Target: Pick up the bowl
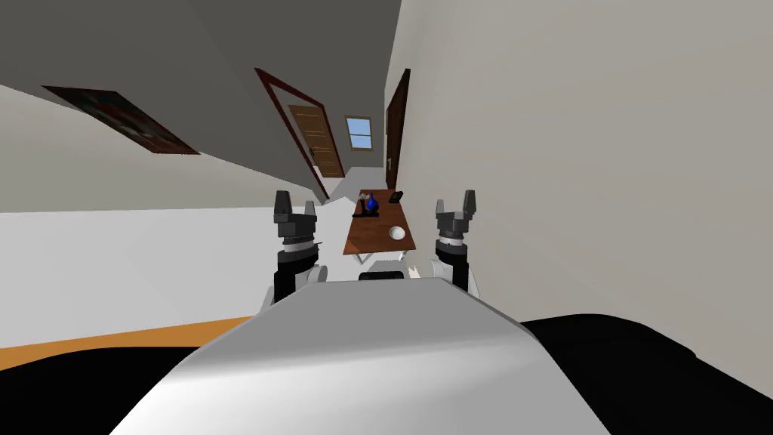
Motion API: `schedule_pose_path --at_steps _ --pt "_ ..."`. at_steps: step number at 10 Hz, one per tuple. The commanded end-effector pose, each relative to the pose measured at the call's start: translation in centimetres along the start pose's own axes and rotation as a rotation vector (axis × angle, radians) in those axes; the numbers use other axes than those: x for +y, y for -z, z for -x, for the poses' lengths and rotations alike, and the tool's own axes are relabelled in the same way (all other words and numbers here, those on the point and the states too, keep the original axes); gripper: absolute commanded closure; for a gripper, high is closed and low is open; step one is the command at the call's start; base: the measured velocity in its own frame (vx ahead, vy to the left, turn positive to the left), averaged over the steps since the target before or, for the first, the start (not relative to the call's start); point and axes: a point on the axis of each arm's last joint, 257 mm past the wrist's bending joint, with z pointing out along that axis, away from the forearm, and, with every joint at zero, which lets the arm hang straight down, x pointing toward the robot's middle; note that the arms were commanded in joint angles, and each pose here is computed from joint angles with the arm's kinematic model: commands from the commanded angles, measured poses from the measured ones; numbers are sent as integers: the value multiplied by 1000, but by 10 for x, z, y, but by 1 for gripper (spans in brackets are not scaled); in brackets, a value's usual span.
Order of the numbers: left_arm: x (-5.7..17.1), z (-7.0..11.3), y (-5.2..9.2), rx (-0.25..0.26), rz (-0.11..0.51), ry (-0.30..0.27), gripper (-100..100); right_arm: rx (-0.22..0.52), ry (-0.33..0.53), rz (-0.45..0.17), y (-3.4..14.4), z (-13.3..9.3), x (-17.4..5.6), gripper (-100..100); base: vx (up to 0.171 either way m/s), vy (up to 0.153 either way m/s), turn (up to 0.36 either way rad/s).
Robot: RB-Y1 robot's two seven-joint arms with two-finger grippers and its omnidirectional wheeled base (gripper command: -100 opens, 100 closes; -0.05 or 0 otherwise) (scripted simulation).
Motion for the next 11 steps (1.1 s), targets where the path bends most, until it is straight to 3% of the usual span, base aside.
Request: schedule_pose_path --at_steps 1,5,11 --pt "0 0 0 0 0 0 0 37 8 -9 0 -9 -6 -100 -17 44 146" --pt "0 0 0 0 0 0 0 144 41 -58 5 -35 -36 -100 -14 88 149" --pt "0 0 0 0 0 0 0 331 146 -196 31 -71 -112 -100 -7 71 192"
